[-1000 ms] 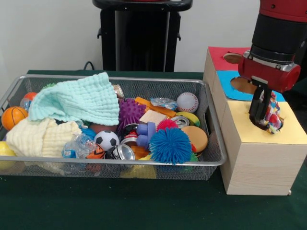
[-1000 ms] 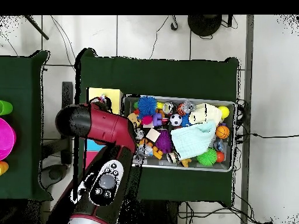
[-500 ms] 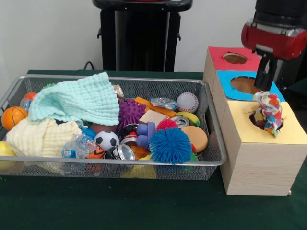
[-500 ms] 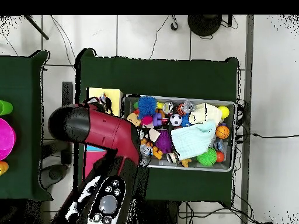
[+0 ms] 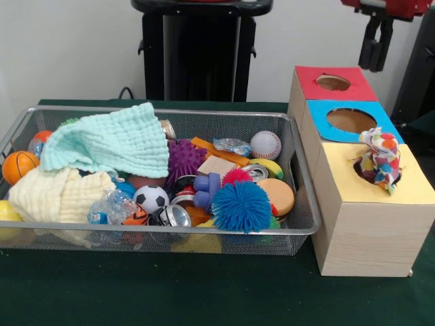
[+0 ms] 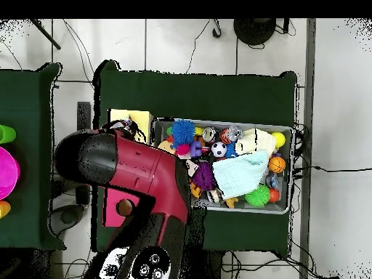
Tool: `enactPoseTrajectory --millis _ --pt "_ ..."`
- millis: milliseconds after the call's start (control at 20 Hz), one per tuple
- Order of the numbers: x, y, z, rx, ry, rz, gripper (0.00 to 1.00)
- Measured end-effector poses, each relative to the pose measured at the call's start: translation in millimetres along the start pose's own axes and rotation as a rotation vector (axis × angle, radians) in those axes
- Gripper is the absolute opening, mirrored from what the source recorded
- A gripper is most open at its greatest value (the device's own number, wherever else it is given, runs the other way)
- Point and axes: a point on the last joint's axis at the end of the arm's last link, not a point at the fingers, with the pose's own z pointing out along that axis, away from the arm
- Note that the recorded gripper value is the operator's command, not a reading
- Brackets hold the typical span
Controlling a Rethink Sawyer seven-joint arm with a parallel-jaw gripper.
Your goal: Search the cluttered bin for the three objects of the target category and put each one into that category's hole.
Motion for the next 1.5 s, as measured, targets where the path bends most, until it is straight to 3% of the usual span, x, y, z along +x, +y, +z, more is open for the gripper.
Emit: enactPoseTrajectory --millis 250,550,1500 --pt "-7.3 -1 -5 -0.004 -0.001 0.009 0.0" --pt "-5.2 -5 6 0.016 0.003 0.002 0.0" --pt "23.0 -6 45 0.071 0.038 -0.037 0.0"
